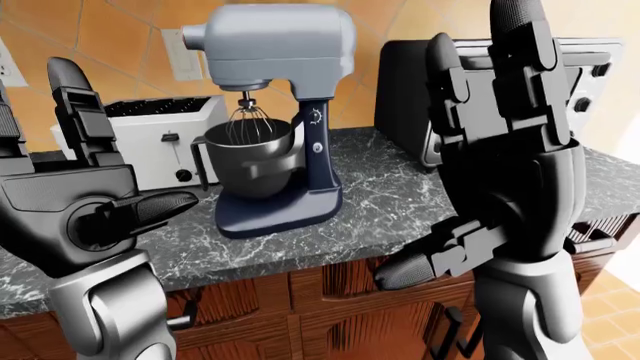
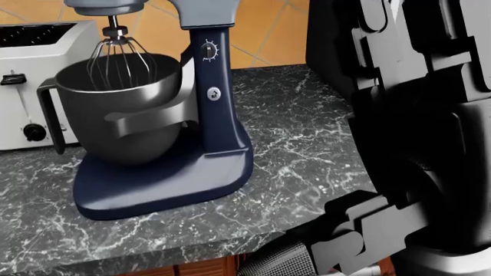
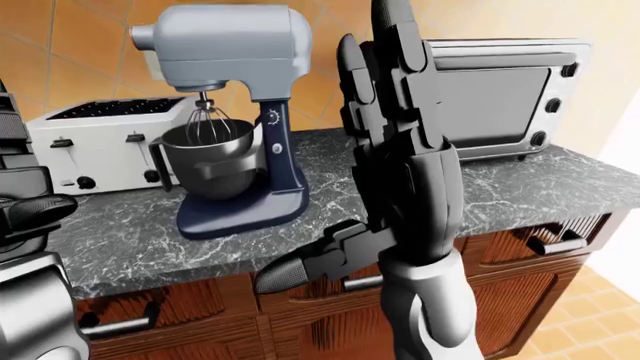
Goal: Open the stand mixer head.
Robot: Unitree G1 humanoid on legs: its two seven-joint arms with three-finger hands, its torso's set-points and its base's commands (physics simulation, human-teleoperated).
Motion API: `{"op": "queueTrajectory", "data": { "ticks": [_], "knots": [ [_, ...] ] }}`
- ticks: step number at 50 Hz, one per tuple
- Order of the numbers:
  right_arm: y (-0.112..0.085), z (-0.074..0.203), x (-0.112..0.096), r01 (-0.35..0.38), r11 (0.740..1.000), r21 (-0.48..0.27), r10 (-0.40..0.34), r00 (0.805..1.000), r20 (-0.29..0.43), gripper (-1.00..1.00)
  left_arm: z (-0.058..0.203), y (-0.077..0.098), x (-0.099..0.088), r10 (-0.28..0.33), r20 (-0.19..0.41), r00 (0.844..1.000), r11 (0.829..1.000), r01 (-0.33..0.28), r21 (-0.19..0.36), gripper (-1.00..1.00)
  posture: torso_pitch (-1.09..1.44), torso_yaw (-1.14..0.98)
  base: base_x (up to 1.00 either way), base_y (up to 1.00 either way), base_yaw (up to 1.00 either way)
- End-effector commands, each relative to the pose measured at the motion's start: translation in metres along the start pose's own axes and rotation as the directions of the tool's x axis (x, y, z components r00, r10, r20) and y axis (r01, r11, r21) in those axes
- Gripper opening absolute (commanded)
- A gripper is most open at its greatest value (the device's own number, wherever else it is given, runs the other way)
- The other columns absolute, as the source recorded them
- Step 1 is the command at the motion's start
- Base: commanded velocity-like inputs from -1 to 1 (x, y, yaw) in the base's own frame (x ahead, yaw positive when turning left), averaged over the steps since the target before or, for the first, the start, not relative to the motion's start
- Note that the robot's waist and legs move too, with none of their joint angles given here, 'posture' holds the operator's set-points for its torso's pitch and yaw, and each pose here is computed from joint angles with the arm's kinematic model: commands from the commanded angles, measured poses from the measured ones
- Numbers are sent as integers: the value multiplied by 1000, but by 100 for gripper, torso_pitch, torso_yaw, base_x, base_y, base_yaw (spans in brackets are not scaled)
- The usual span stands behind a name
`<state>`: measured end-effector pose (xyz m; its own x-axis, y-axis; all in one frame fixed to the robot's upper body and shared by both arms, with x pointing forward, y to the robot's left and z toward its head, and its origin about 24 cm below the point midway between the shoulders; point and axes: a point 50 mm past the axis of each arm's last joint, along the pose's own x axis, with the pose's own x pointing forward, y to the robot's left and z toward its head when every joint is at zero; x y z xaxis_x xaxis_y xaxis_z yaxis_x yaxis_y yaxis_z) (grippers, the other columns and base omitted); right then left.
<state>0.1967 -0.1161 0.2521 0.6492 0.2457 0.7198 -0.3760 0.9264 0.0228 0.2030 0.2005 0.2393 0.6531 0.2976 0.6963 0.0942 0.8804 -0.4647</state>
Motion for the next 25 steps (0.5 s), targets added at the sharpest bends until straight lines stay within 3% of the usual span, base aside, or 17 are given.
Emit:
{"op": "queueTrajectory", "data": {
  "ticks": [1, 7, 11, 16, 25],
  "knots": [
    [2, 6, 2, -12, 1000, -4, 12, 999, 35, 100, 7, -6, 2, -32, 45, 998, 999, 33, -12, 100, -39, 0, 0, 0, 0],
    [3, 4, 4, -3, 999, 47, 5, 999, -33, 100, 7, -5, 3, -25, 51, 998, 1000, 25, -6, 100, -39, 0, 0, 0, 0],
    [8, 8, 6, -25, 986, 166, 42, 995, -96, 100, 8, -5, 3, -22, 54, 998, 1000, 22, -5, 100, -39, 0, 0, 0, 0],
    [8, 3, 12, 13, 957, 288, 52, 975, -215, 100, 10, -5, 2, -24, 58, 998, 1000, 25, -2, 100, -39, 0, 0, 0, 0],
    [12, -8, 7, -26, 957, 290, 130, 929, -345, 100, 12, -5, 2, -24, 63, 998, 1000, 24, 1, 100, -39, 0, 0, 0, 0]
  ]
}}
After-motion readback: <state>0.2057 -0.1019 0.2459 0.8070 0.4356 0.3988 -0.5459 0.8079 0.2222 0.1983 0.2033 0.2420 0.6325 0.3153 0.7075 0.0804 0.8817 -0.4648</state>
